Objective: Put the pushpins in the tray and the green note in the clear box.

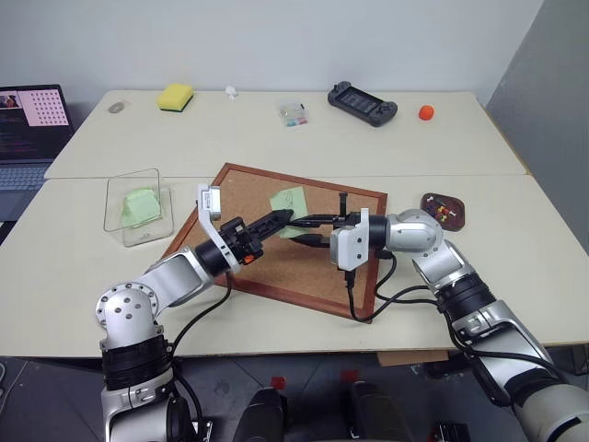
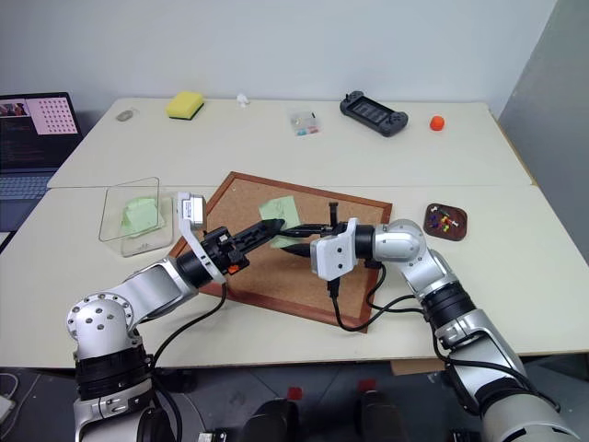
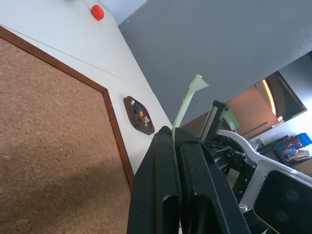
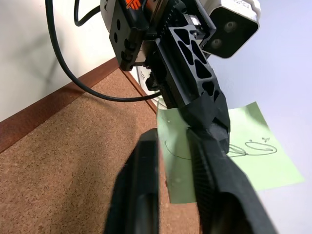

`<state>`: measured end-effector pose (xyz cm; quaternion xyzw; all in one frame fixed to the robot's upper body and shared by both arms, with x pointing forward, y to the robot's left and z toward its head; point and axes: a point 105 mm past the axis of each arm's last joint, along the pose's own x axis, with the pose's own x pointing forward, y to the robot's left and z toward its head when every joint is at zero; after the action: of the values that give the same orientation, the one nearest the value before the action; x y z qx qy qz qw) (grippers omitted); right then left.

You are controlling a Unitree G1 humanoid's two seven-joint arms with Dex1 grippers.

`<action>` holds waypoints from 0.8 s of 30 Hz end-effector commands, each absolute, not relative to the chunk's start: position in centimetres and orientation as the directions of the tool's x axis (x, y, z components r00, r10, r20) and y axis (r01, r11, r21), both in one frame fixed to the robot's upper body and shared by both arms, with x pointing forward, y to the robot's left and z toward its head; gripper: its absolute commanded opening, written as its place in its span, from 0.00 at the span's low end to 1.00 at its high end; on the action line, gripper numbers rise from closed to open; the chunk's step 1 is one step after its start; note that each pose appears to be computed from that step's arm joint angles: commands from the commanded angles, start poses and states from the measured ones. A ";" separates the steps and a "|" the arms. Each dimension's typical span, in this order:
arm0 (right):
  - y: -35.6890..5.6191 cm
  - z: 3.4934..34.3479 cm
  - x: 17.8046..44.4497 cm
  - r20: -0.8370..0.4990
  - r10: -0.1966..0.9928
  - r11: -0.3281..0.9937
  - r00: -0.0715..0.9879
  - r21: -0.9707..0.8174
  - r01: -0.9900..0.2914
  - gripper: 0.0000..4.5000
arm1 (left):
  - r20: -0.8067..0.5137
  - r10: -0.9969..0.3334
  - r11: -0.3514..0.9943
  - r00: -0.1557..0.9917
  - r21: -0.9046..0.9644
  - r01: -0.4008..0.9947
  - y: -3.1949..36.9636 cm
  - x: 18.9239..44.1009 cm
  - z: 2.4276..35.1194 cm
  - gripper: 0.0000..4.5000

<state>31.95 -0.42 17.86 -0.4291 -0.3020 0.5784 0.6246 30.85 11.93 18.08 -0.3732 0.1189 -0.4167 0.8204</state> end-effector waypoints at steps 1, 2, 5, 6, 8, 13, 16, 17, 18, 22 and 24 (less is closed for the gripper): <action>-0.6 19.9 31.2 -0.052 0.991 0.009 0.123 -0.894 -0.448 0.43 | 0.121 -0.771 0.384 0.625 -0.694 0.609 11.9 31.0 18.6 0.00; -0.8 20.0 31.1 -0.045 0.991 0.017 0.125 -0.891 -0.454 0.48 | 0.120 -0.767 0.390 0.631 -0.693 0.606 12.0 31.1 18.6 0.00; -1.7 20.4 30.9 -0.015 0.990 0.057 0.142 -0.869 -0.491 0.64 | 0.111 -0.746 0.421 0.656 -0.685 0.594 12.9 31.3 18.6 0.00; -2.0 20.5 30.8 -0.005 0.989 0.072 0.149 -0.859 -0.507 0.68 | 0.109 -0.738 0.433 0.666 -0.680 0.591 13.2 31.3 18.6 0.00; -2.5 21.0 30.8 0.021 0.985 0.110 0.170 -0.839 -0.533 0.78 | 0.115 -0.706 0.460 0.699 -0.676 0.576 14.3 31.3 18.8 0.00; -3.0 22.2 30.7 0.100 0.970 0.228 0.220 -0.678 -0.699 1.00 | 0.107 -0.590 0.595 0.800 -0.613 0.520 17.4 31.0 19.3 0.00; -2.2 22.6 30.3 0.143 0.966 0.257 0.215 -0.479 -0.839 1.00 | 0.119 -0.467 0.702 0.876 -0.553 0.449 19.9 31.1 20.4 0.00; -2.0 22.7 30.2 0.154 0.964 0.265 0.219 -0.432 -0.862 1.00 | 0.123 -0.435 0.726 0.892 -0.538 0.428 20.6 31.1 20.7 0.00; -1.7 22.8 30.1 0.166 0.962 0.265 0.218 -0.357 -0.896 1.00 | 0.118 -0.380 0.770 0.918 -0.509 0.384 21.8 31.3 20.9 0.00; -0.5 22.7 28.9 0.137 0.977 0.193 0.161 -0.272 -0.943 1.00 | 0.125 -0.195 0.874 0.973 -0.428 0.230 26.3 31.8 21.7 0.00; -0.1 22.6 28.4 0.123 0.983 0.165 0.137 -0.255 -0.953 1.00 | 0.125 -0.108 0.913 0.986 -0.379 0.149 28.3 32.2 21.9 0.00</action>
<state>29.63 -0.61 21.39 -0.0636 -0.1177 0.6238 0.7701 32.12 25.45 20.47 -0.2321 -0.0095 -0.1215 0.9650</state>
